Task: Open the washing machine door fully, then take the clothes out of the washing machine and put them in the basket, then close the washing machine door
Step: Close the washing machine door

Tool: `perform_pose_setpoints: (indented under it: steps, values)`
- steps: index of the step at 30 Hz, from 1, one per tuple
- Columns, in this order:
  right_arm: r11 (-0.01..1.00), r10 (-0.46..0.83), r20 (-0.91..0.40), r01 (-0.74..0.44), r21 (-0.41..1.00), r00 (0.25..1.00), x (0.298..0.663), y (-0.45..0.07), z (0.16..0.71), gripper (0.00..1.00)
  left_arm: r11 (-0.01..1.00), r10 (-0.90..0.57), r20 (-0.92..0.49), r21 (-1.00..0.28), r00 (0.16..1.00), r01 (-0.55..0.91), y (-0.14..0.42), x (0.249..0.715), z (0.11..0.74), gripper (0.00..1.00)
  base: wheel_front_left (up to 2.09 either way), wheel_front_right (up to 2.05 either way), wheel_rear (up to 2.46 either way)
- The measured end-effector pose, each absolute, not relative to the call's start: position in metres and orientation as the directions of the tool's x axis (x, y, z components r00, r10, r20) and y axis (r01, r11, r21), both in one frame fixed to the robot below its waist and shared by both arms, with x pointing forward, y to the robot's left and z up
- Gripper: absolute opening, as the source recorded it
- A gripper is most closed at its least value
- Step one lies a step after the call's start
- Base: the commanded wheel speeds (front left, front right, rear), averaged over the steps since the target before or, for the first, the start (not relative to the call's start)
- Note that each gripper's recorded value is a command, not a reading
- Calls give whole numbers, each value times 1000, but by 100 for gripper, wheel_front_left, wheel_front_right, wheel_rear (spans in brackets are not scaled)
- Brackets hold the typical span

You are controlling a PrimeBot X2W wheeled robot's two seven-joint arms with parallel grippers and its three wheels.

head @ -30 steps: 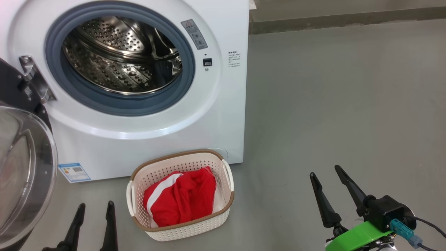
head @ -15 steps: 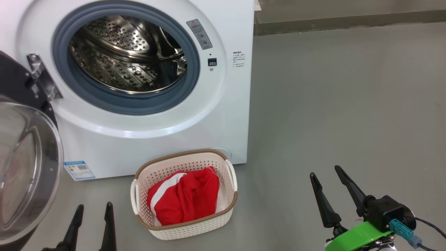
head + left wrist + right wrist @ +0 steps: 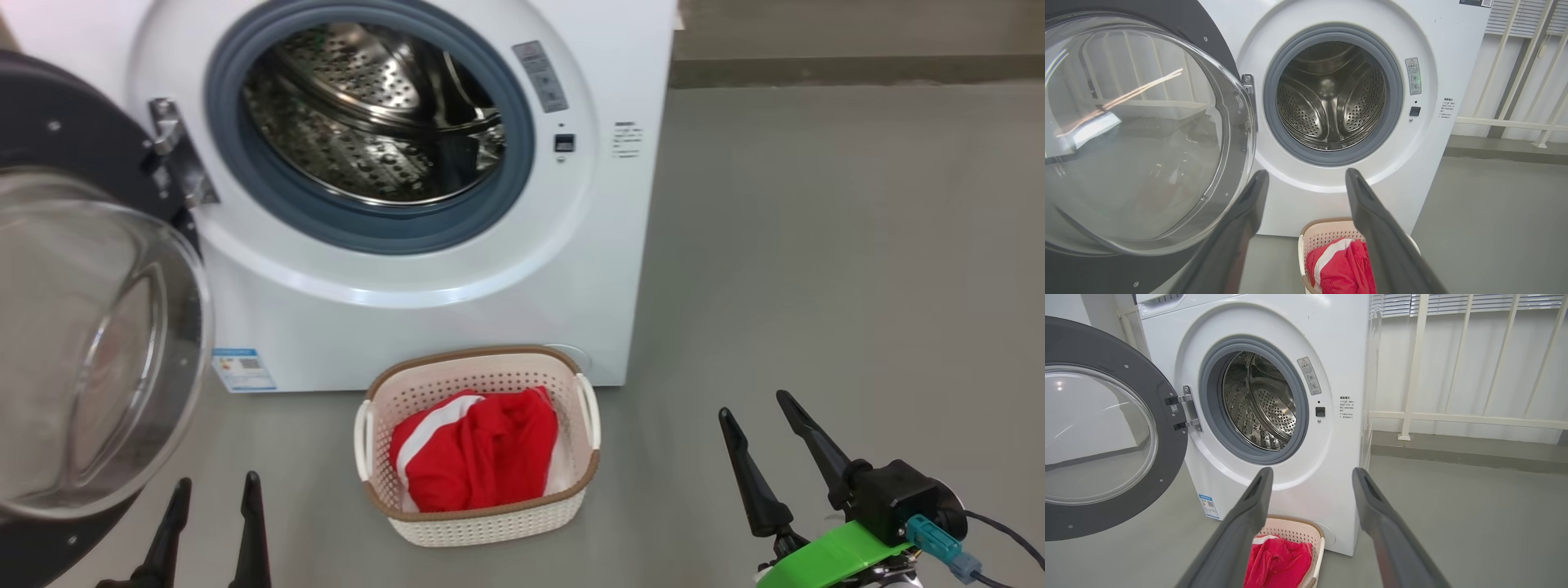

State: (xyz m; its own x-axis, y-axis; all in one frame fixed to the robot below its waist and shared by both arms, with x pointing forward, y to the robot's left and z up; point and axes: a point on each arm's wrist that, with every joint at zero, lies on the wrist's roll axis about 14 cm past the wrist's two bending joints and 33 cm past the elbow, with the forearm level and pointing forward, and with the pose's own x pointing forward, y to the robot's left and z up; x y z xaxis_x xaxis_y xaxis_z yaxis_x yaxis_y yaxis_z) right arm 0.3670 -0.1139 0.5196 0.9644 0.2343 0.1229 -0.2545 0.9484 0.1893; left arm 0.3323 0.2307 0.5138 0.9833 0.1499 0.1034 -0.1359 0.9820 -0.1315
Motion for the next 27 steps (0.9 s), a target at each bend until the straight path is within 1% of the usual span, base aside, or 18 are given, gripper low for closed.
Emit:
perform_pose_setpoints:
  steps: [14, 22, 27]
  values:
    - [889, 403, 132, -422, 177, 906, 375, -53, 524, 100, 951, 301, 172, -121, 938, -284, 274, 294, 537, 100, 0, 0, 0]
    - [840, 498, 140, -517, 167, 856, 373, -16, 529, 100, 921, 388, 158, -100, 908, -376, 293, 263, 537, 100, 0, 0, 0]
    - [809, 548, 143, -566, 162, 824, 371, 4, 530, 100, 899, 437, 174, -102, 882, -426, 305, 247, 544, 100, 0, 0, 0]
